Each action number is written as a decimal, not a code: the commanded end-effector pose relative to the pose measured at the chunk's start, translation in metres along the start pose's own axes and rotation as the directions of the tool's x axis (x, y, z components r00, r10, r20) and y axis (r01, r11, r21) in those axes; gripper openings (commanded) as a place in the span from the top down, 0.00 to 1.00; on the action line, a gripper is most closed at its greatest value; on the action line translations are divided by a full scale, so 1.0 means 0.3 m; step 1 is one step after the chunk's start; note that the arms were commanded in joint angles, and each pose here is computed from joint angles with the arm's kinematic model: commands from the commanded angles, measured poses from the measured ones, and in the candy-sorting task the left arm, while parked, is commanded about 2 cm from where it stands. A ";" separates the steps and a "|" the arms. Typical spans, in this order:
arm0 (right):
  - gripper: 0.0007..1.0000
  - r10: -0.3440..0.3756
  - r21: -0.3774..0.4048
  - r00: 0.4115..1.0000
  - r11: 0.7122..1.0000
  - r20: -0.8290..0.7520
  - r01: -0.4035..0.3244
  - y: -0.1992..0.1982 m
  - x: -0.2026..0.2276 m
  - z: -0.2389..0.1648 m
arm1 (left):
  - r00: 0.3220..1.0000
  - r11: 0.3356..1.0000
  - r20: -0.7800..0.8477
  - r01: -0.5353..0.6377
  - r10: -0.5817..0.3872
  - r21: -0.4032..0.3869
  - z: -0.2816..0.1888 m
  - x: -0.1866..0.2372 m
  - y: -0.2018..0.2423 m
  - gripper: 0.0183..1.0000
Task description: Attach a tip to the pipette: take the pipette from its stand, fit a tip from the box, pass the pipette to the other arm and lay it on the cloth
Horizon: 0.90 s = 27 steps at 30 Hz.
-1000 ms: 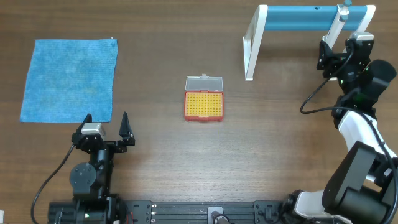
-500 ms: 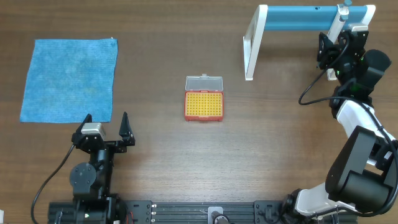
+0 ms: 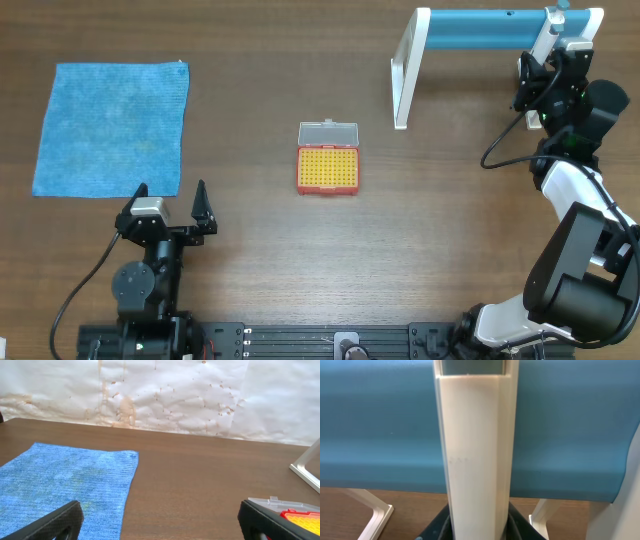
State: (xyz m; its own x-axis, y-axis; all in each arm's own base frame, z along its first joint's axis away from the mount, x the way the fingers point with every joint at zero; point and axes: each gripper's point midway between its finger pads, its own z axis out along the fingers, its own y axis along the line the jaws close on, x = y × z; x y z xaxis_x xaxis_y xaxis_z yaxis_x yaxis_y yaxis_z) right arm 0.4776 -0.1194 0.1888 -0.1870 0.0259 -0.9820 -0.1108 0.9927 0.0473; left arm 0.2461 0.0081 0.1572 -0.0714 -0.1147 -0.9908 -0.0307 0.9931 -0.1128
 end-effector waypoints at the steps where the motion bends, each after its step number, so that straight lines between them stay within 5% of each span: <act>1: 0.76 -0.007 -0.005 1.000 1.000 0.014 0.007 0.002 -0.022 0.015 | 1.000 1.000 -0.004 0.009 -0.009 0.010 -0.001 0.005 -0.005 0.00; 4: 0.80 -0.007 -0.004 1.000 1.000 0.015 0.007 0.002 -0.023 0.015 | 1.000 1.000 -0.004 0.009 -0.009 0.010 -0.001 0.005 -0.005 0.00; 6: 0.92 -0.011 -0.004 1.000 1.000 0.021 0.011 0.004 -0.034 0.011 | 1.000 1.000 -0.004 0.009 -0.009 0.010 -0.001 0.005 -0.005 0.00; 23: 0.92 -0.088 0.011 0.985 0.996 0.148 0.088 0.058 -0.278 -0.111 | 1.000 1.000 -0.004 0.009 -0.009 0.010 -0.001 0.005 -0.005 0.00; 27: 0.92 -0.061 -0.102 0.981 0.991 0.185 0.081 0.171 -0.365 -0.178 | 1.000 1.000 -0.004 0.009 -0.009 0.010 -0.001 0.005 -0.005 0.00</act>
State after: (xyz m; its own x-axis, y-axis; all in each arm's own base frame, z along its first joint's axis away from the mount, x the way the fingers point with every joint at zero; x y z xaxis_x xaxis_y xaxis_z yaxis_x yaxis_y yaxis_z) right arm 0.4530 -0.1054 0.2620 -0.0851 -0.0166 -0.9962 -0.1291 0.9916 -0.0055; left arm 0.2461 0.0081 0.1572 -0.0714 -0.1147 -0.9908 -0.0307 0.9931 -0.1128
